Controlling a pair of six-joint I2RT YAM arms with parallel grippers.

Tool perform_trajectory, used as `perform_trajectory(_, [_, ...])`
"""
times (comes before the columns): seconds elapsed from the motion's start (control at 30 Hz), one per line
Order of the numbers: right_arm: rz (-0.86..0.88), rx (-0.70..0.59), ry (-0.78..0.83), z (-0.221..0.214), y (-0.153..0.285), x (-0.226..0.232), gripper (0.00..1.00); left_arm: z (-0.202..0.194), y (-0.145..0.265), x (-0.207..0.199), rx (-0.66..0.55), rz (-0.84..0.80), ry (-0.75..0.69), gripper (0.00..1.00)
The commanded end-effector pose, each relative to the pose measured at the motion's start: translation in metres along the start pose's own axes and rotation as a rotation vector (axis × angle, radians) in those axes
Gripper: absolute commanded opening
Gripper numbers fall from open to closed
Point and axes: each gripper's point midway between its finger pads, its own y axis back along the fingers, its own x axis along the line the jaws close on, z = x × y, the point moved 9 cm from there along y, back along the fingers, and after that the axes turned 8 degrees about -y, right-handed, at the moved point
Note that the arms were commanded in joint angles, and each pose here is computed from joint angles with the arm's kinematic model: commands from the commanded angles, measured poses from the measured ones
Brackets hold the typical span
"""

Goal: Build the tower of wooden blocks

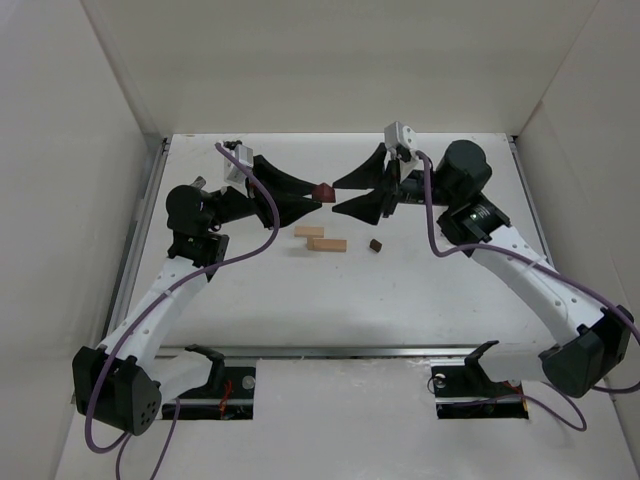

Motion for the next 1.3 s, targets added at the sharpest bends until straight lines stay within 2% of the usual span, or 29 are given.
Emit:
perform_trajectory(0.0, [0.03, -0.05, 0.067, 0.021, -0.003, 0.006, 0.56, 0.024, -0.003, -0.005, -0.056, -0.03, -0.102, 0.0])
perform_trajectory(0.17, [0.011, -0.056, 0.066, 0.02, -0.005, 0.001, 0.57, 0.024, -0.003, -0.006, -0.052, -0.038, -0.102, 0.0])
perform_trajectory(0.23, [0.012, -0.061, 0.073, 0.024, -0.005, 0.002, 0.54, 0.024, -0.003, -0.006, -0.052, -0.038, -0.102, 0.0])
perform_trajectory(0.4, [0.014, -0.066, 0.072, 0.025, -0.006, 0.001, 0.54, 0.02, -0.002, -0.005, -0.043, -0.034, -0.087, 0.0])
perform_trajectory(0.73, [0.023, -0.066, 0.061, 0.025, -0.008, 0.003, 0.46, 0.016, -0.001, -0.004, -0.035, -0.03, -0.08, 0.0])
perform_trajectory(0.83, [0.023, -0.066, 0.061, 0.025, -0.008, 0.003, 0.41, 0.016, -0.001, -0.004, -0.035, -0.03, -0.08, 0.0])
perform_trajectory(0.97, [0.022, -0.06, 0.054, 0.022, -0.01, 0.001, 0.29, 0.014, -0.001, -0.004, -0.027, -0.036, -0.083, 0.0])
perform_trajectory(1.03, [0.022, -0.06, 0.054, 0.022, -0.01, 0.001, 0.28, 0.013, -0.001, -0.004, -0.022, -0.034, -0.086, 0.0])
perform_trajectory(1.07, [0.012, -0.063, 0.053, 0.023, -0.01, 0.0, 0.28, 0.013, -0.001, -0.004, -0.022, -0.034, -0.086, 0.1])
perform_trajectory(1.17, [0.0, -0.062, 0.059, 0.019, -0.008, 0.0, 0.24, 0.011, -0.001, -0.002, -0.016, -0.02, -0.086, 0.22])
perform_trajectory(1.2, [-0.008, -0.07, 0.078, 0.022, -0.006, 0.002, 0.21, 0.011, -0.001, -0.002, -0.012, -0.019, -0.078, 0.34])
perform_trajectory(1.27, [-0.019, -0.067, 0.096, 0.019, -0.005, 0.001, 0.2, 0.009, 0.0, -0.001, -0.005, -0.016, -0.079, 0.44])
